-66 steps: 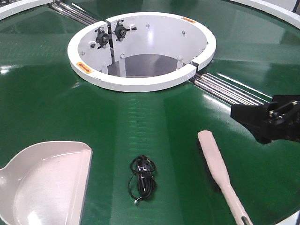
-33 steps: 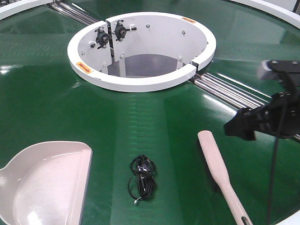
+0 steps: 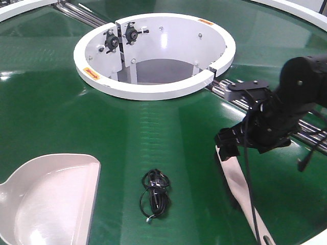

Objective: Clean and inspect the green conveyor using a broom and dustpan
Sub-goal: 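Reach the right gripper down and grasp the pink brush handle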

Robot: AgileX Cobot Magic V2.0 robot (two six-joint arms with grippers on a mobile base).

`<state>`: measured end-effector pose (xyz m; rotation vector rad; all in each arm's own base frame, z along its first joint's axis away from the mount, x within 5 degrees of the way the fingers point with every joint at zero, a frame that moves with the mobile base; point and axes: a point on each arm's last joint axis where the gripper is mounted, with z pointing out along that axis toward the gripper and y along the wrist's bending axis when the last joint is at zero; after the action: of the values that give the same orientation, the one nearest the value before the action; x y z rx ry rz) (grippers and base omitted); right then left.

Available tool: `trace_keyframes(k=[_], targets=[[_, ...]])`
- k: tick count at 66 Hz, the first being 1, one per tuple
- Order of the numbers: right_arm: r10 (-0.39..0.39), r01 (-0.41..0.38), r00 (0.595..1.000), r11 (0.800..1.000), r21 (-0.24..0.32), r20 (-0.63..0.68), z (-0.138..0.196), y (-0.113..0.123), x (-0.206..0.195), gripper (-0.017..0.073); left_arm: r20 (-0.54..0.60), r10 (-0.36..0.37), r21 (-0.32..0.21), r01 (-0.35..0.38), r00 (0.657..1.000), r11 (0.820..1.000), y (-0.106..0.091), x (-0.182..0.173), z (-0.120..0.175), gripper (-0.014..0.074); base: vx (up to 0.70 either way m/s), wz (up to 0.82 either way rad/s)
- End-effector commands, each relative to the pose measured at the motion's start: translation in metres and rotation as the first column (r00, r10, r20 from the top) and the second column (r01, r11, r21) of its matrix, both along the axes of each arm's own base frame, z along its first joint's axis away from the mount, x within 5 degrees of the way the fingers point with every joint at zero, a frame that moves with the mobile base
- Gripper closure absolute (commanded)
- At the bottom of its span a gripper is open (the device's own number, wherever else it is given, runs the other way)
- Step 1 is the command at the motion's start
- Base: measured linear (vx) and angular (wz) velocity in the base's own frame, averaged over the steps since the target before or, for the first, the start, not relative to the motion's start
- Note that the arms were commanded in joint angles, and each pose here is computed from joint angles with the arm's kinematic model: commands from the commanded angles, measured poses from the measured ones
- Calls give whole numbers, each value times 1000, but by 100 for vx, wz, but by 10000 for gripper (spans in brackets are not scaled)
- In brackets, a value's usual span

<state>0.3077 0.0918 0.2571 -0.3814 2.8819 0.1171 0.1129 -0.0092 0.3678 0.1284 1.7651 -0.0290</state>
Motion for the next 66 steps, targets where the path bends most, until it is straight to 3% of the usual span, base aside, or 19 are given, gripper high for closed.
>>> trace_keyframes(k=[1, 23, 37, 46, 66], targets=[[-8, 8, 999, 1000, 13, 41, 12, 3, 10, -41, 95, 0, -21, 2, 995, 1000, -1, 0, 16, 24, 0, 0], [-16, 13, 993, 999, -30, -114, -39, 8, 29, -35, 87, -1, -20, 3, 996, 1000, -1, 0, 16, 24, 0, 0], [-23, 18, 991, 999, -34, -132, -47, 9, 31, 21, 69, -4, -18, 5, 998, 1000, -1, -1, 14, 24, 0, 0], [-27, 24, 992, 999, -31, -126, -46, 9, 32, 146, 63, -5, -16, 6, 998, 1000, -1, -1, 13, 24, 0, 0], [-28, 24, 990, 999, -33, -136, -46, 9, 32, 576, 63, -5, -16, 6, 998, 1000, -1, -1, 13, 24, 0, 0]])
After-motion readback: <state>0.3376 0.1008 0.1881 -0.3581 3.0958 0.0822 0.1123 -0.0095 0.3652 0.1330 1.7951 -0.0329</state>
